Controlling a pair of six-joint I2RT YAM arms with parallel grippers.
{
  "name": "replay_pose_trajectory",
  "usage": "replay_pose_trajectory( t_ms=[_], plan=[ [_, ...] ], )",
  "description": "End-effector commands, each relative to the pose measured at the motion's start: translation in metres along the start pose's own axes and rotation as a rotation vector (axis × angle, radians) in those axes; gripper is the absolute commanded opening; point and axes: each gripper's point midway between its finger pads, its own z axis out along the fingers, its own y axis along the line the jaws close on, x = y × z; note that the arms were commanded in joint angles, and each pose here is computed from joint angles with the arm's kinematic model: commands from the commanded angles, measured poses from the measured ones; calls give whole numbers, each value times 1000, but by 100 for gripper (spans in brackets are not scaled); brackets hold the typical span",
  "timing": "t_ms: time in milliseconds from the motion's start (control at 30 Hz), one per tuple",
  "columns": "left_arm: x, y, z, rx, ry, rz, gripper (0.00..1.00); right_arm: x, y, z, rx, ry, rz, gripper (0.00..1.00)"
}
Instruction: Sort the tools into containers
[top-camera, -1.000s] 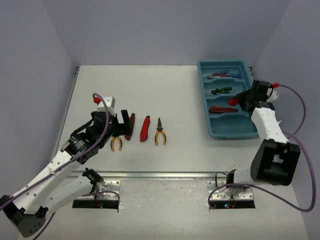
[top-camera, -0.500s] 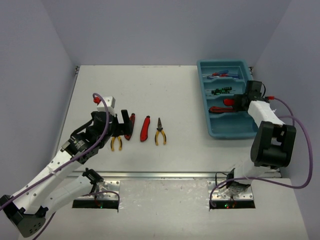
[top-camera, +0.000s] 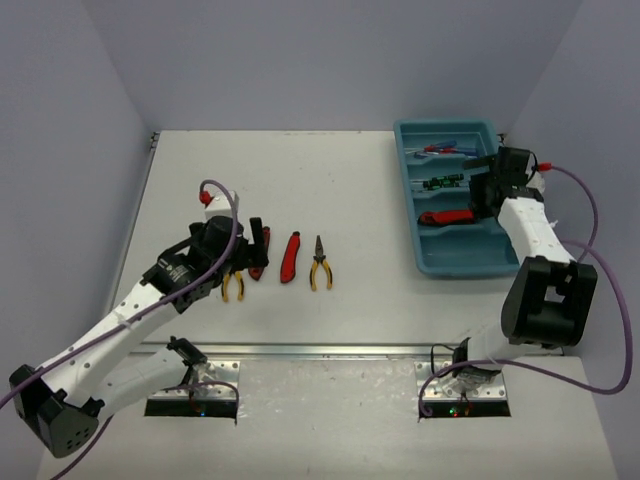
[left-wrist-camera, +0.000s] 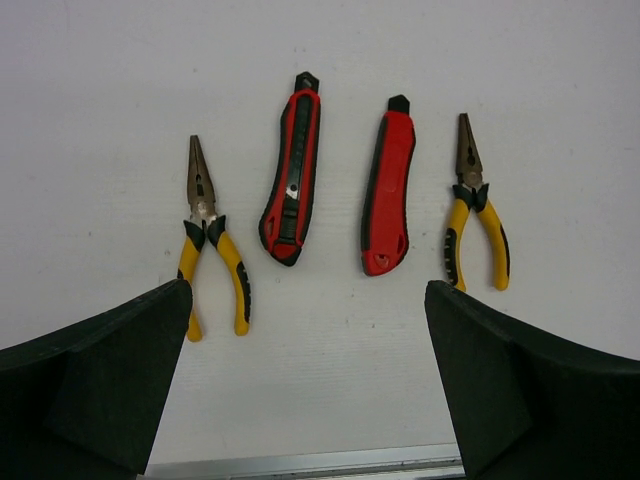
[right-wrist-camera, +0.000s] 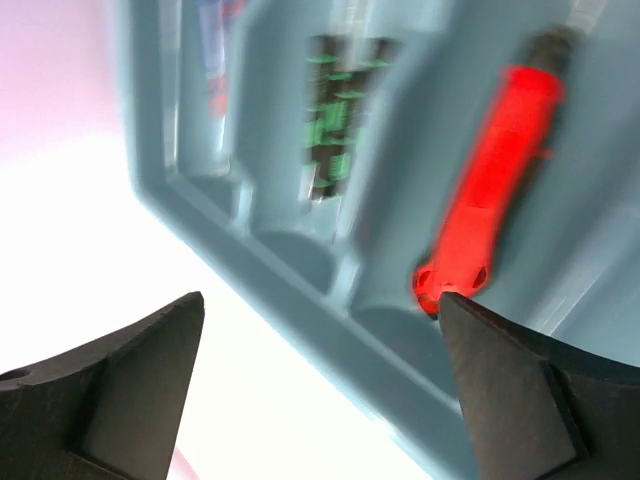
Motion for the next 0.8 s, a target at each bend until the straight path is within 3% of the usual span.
replay_pose_trajectory(
  t_ms=[0,67,133,233,400,600,767],
  plan=[
    [-14,-6,14,-71,21,-124,100,5,65,-63,-207,-41,-391,99],
    [0,-2,43,-102,124,-172,100,36,59,-85,-264,16,-583,99],
    [13,8,75,-117,260,-238,99,60,49,-100,-361,96,-660,99],
    [11,3,98,-114,289,-248,98,115,10,-125,-542,339,-724,99],
    [14,4,133,-185,371,-175,91,154,-39,-154,-688,527,-814,99],
    [28,18,160,-280,443,-108,67,173,-57,-172,-792,660,-870,99],
    [51,23,170,-298,520,-67,65,177,-55,-180,-835,691,-874,99]
  ],
)
